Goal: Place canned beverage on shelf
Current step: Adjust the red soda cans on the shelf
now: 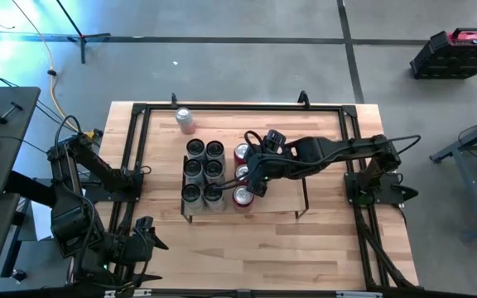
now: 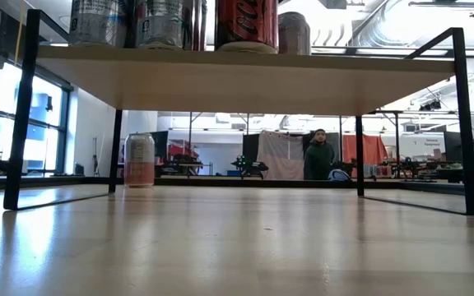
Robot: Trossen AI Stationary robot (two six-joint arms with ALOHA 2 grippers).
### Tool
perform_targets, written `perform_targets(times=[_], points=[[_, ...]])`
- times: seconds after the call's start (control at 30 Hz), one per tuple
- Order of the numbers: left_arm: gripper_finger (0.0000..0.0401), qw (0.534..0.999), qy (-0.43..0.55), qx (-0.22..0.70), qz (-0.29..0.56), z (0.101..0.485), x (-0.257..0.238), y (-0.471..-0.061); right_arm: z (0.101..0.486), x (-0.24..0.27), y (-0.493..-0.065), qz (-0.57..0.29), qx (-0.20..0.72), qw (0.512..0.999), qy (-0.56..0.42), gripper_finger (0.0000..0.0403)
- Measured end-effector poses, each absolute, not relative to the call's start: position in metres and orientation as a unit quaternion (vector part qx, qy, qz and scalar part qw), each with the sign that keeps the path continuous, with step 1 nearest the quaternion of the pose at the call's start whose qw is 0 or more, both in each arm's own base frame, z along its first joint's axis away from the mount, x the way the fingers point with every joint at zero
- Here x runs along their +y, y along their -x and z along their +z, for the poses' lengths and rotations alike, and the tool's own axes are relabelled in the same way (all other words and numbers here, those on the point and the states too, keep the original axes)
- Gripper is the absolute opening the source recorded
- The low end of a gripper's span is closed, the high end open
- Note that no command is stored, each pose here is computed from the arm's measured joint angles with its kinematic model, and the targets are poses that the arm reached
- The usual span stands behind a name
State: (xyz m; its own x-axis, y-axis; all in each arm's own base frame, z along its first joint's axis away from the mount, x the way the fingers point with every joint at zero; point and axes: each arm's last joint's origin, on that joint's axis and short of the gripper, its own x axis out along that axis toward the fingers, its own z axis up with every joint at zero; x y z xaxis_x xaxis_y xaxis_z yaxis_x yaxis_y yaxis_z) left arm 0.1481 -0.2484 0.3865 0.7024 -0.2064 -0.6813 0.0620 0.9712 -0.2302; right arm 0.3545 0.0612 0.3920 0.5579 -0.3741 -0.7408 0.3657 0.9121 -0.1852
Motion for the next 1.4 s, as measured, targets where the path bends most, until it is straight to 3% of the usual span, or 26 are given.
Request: perform_targets(times=[1.4], points=[[0.0335, 0.918, 0.096, 0.379, -0.073, 0.387, -0.248, -0.148, 0.393, 0.064, -0.355, -0.207, 0.414, 0.886, 0.012, 0.0362]])
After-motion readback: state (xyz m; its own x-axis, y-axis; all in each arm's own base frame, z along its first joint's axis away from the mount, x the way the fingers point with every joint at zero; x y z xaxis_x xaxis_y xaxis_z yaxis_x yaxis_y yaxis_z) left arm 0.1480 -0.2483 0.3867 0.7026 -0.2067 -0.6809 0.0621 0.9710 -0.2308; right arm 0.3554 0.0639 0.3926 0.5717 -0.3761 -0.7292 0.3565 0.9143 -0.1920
